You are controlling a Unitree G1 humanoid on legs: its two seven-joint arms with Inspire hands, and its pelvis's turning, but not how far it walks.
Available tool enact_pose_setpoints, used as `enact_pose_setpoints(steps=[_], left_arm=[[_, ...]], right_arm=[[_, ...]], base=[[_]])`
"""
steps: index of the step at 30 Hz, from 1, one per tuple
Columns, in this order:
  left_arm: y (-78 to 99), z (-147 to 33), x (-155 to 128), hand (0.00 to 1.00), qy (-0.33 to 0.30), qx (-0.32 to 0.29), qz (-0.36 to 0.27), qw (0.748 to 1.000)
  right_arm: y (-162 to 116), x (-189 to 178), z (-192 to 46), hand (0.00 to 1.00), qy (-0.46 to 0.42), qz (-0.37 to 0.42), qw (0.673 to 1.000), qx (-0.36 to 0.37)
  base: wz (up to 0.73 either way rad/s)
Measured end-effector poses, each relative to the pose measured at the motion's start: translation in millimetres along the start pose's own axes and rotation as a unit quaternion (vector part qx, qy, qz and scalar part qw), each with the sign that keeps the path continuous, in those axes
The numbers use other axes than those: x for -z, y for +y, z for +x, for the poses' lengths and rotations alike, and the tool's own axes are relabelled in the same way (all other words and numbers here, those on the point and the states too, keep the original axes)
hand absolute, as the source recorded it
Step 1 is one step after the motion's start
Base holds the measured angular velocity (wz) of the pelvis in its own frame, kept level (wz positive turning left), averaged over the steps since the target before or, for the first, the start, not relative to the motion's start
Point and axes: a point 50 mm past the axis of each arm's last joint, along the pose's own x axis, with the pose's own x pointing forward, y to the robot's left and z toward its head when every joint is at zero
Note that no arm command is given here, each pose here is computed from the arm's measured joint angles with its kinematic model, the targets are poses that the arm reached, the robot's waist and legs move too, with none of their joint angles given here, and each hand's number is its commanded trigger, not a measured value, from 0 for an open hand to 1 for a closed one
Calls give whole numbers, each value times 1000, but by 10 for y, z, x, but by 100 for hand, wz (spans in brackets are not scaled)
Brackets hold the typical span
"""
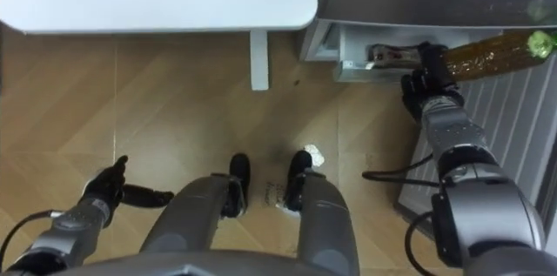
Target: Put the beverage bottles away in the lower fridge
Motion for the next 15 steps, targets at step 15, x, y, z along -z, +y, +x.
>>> enact_pose_setpoints(steps=[15], left_arm=[[-115,37,-193,0,-17,15,16,1000]], right_arm=[[95,9,5,100,2,-1,1000,-11]], base=[[3]])
